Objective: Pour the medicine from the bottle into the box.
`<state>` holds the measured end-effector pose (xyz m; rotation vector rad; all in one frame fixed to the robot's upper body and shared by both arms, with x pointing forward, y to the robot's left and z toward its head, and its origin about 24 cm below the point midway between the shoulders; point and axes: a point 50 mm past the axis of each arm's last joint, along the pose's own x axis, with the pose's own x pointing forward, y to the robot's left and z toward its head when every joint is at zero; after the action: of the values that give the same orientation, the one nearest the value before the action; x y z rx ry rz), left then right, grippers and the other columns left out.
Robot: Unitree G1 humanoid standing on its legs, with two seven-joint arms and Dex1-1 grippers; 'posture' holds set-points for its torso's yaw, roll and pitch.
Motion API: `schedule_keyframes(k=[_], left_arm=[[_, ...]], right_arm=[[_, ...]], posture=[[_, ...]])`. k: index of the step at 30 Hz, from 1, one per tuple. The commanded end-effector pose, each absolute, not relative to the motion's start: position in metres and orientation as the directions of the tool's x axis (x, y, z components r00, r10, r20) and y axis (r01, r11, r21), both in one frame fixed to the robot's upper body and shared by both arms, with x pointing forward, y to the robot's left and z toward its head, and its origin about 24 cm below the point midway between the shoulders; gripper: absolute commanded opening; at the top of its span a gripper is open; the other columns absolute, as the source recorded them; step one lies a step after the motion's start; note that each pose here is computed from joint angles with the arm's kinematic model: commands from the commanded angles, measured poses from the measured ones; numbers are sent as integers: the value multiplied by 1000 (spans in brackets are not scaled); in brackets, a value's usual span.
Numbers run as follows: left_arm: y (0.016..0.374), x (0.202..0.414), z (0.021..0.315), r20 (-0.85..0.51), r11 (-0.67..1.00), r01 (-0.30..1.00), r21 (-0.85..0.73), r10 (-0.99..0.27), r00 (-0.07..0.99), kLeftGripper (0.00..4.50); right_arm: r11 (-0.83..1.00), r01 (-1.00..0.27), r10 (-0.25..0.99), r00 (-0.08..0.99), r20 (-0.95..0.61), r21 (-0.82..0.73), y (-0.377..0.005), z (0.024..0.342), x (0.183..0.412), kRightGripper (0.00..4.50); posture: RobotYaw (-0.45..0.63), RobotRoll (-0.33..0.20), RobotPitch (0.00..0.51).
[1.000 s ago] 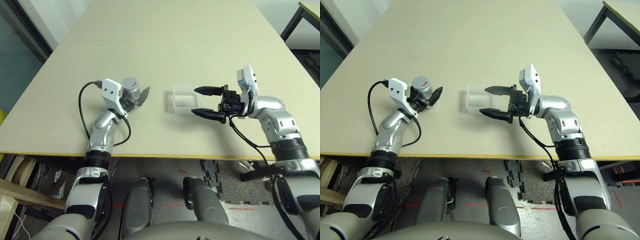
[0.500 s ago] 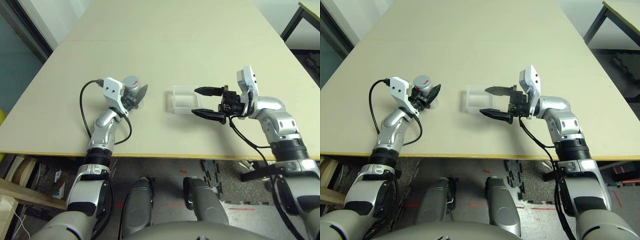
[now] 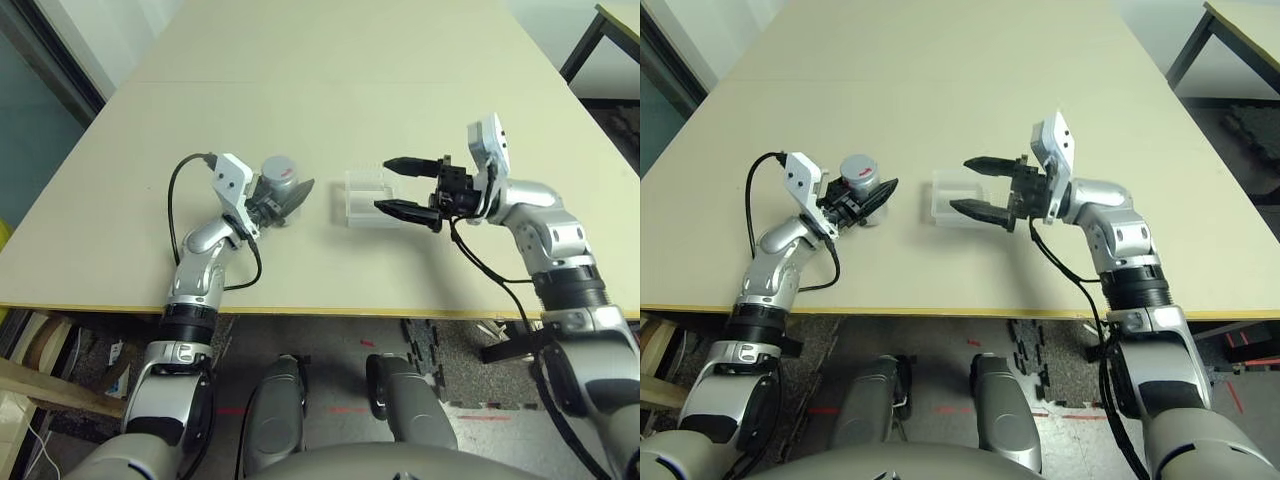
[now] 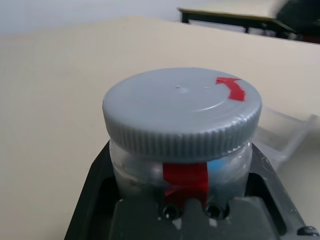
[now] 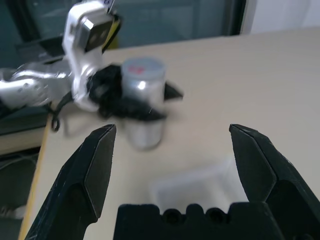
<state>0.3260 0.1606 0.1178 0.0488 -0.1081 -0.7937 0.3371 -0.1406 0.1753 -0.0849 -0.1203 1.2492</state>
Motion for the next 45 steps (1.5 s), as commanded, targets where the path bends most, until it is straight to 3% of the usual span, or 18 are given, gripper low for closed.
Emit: schedule_keyframes(k=[1,22,45], left_arm=[[155,327,127,61,659,748,77,-752,656,2634],[132,338,157,124,570,818,80,-820,559,2634],[133,334,153,114,557,827,79,-829,547,2634]], right_arm=[[315,-941,949,313,35,-124,-128,179,344,4500],[146,-983,989,144,27,-109,-74,204,355,4500],[138,-983,990,134,38,-123,-58,208,361,4500]], posture=[[-87,0,123],[-83,0,98],[-71,0,98]])
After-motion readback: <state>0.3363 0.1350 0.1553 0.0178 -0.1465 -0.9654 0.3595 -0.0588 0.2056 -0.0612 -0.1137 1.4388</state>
